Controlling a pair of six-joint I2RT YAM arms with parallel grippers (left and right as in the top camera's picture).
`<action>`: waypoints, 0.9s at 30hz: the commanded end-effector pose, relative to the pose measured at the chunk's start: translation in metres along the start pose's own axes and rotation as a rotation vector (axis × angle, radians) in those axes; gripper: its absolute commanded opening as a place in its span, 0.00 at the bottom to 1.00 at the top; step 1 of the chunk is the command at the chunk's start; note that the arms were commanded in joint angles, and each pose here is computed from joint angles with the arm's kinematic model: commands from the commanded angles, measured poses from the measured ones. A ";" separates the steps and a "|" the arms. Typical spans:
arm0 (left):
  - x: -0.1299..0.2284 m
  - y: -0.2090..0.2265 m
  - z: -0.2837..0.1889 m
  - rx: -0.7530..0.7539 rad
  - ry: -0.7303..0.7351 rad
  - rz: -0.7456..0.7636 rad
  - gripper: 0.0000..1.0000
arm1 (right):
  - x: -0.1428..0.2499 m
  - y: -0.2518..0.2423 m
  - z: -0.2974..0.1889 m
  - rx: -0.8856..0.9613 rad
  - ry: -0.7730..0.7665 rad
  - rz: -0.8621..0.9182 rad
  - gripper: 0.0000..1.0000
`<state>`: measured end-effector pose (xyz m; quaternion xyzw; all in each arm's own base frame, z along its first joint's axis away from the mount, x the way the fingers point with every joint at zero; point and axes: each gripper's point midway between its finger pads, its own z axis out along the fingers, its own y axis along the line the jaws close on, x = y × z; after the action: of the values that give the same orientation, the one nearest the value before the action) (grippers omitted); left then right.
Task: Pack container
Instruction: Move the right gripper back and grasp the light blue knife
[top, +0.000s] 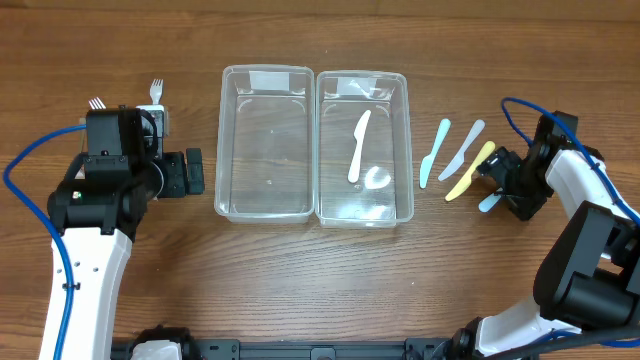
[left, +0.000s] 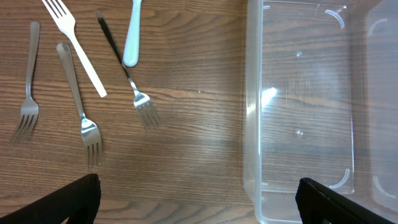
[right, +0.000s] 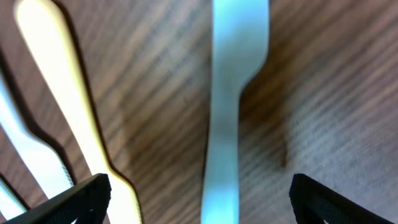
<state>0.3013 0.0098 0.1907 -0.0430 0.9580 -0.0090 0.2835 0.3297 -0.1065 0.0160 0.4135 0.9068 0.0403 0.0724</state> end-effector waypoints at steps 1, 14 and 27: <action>-0.007 -0.001 -0.005 0.010 -0.021 -0.003 1.00 | -0.004 -0.007 0.001 0.040 -0.027 0.004 0.91; -0.007 -0.001 -0.005 0.010 -0.021 -0.003 1.00 | 0.016 -0.026 0.038 0.136 0.094 0.008 0.89; -0.007 -0.001 -0.005 0.010 -0.021 -0.003 1.00 | 0.017 -0.018 0.045 0.093 0.111 0.012 0.56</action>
<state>0.3006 0.0098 0.1903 -0.0430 0.9584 -0.0090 0.2820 0.3157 -0.1201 -0.0028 0.4204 0.9067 -0.0136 0.0326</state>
